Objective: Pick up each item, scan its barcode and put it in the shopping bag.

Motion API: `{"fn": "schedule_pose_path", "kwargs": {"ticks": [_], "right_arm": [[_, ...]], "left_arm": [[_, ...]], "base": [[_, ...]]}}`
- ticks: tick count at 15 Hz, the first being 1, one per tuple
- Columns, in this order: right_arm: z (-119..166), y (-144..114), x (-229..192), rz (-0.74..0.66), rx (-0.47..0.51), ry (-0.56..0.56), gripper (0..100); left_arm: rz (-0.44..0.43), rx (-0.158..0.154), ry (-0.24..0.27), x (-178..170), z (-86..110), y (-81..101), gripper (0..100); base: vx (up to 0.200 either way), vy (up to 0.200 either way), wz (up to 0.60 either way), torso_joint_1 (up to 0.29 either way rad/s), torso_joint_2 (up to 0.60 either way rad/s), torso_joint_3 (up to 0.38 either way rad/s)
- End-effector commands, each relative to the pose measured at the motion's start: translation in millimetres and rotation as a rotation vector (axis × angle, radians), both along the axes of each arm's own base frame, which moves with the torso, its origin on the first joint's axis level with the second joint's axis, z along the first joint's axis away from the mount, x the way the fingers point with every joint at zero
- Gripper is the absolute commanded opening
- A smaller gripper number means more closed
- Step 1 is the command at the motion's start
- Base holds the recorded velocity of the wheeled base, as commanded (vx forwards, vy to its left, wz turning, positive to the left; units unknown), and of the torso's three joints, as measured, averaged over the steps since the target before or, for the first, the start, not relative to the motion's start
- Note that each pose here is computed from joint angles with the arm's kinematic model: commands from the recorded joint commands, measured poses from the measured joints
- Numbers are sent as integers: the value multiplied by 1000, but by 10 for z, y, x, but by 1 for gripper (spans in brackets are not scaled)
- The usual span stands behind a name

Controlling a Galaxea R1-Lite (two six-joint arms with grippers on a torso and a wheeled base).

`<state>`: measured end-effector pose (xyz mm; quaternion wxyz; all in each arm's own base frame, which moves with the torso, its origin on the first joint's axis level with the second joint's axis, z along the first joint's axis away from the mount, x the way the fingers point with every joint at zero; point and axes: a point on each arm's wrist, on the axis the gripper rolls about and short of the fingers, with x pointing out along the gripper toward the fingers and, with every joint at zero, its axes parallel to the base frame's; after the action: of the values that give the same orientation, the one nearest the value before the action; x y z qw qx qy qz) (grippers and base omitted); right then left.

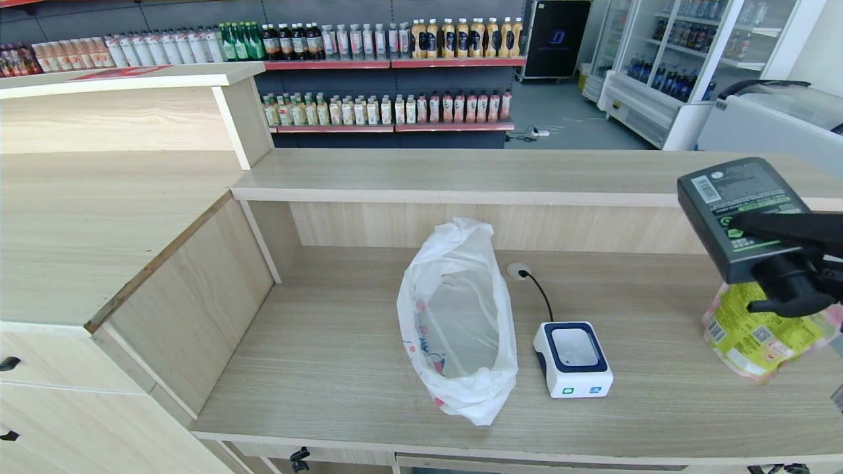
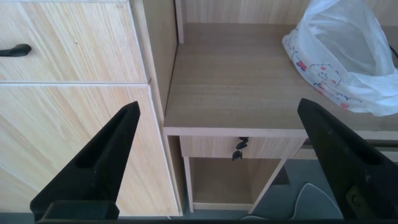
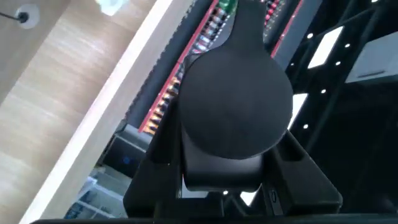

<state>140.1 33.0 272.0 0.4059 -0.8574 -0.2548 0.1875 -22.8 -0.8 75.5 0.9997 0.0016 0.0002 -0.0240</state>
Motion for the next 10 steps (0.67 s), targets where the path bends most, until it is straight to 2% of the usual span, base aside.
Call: {"fn": "schedule_pose_path", "kwargs": {"ticks": [1,4,6,8,10], "right_arm": [[-65,413,100,197,5,-49,0],[-89,904,192,394,25,-121,0],[-108,1126,186,480,51,-160,0],[-138,1193,176,506,57,-172,0],[-215,1134,104,512,35,-172,0]], "left_arm": [[-1,0,1,1,0,0,100],[1,0,1,1,0,0,100],[-1,0,1,1,0,0,100],[-1,0,1,1,0,0,100],[-1,0,1,1,0,0,100]], "base": [[0,0,0,0,0,0],[0,0,0,0,0,0],[0,0,0,0,0,0],[0,0,0,0,0,0],[0,0,0,0,0,0]]}}
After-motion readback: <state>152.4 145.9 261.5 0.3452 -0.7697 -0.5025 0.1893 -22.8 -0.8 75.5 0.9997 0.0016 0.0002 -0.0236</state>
